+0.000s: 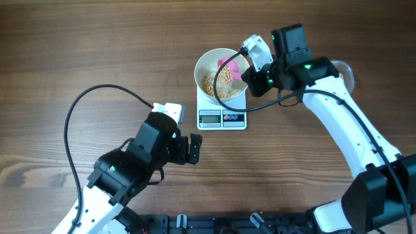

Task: Scoop item into bowl and weigh 150g on scale
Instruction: 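Tilt the scoop with the right gripper to pour soybeans into the bowl, then move the empty scoop back over the soybean tub with the right gripper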

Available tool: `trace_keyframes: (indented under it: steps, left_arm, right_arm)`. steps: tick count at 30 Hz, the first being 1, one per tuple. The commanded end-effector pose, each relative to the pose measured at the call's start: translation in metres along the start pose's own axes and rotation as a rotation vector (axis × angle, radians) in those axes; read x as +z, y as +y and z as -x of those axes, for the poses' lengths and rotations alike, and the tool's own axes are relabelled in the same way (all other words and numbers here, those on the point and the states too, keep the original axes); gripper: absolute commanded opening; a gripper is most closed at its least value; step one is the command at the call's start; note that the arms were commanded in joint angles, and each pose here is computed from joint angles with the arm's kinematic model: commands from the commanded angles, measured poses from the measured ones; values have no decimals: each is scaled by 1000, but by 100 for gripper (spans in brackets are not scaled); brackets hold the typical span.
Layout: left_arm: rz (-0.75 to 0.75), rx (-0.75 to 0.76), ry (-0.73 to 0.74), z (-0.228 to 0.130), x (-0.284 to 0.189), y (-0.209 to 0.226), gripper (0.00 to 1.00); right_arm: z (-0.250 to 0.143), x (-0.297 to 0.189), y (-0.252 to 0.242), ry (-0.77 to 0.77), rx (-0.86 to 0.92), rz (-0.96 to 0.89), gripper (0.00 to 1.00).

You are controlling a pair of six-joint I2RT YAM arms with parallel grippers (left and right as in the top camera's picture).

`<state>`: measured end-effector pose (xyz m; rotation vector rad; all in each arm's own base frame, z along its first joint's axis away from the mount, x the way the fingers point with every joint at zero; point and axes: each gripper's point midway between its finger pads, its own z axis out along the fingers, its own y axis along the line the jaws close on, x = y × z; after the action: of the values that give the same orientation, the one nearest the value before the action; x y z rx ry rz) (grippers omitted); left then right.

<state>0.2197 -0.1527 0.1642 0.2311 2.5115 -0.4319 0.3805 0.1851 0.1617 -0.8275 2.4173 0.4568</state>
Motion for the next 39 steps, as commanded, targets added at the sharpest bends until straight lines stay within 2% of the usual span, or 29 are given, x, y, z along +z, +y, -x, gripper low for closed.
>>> trace_keyframes:
  steps: [1, 4, 7, 18, 25, 33, 36, 39]
  left_arm:
    - [8, 14, -18, 6, -2, 0, 100]
    - [8, 15, -18, 6, -2, -1, 100]
    - [8, 14, -18, 6, -2, 0, 100]
    - [8, 14, -18, 6, -2, 0, 100]
    - [8, 14, -18, 6, -2, 0, 100]
    - [8, 15, -18, 6, -2, -1, 100]
    - [8, 14, -18, 6, -2, 0, 100]
    - [8, 14, -18, 6, -2, 0, 100]
  right_arm:
    - [9, -7, -6, -9, -77, -92, 4]
    - [11, -8, -6, -3, -98, -134, 4]
    - [15, -11, -4, 5, -196, -192, 4]
    - [45, -44, 13, -91, -411, -302, 4]
    - [46, -45, 15, -89, -431, -316, 4]
    - [52, -48, 23, -192, -45, -134, 4]
    - [57, -66, 21, -258, 88, 34, 4]
    - [59, -94, -6, -342, 227, 152, 4]
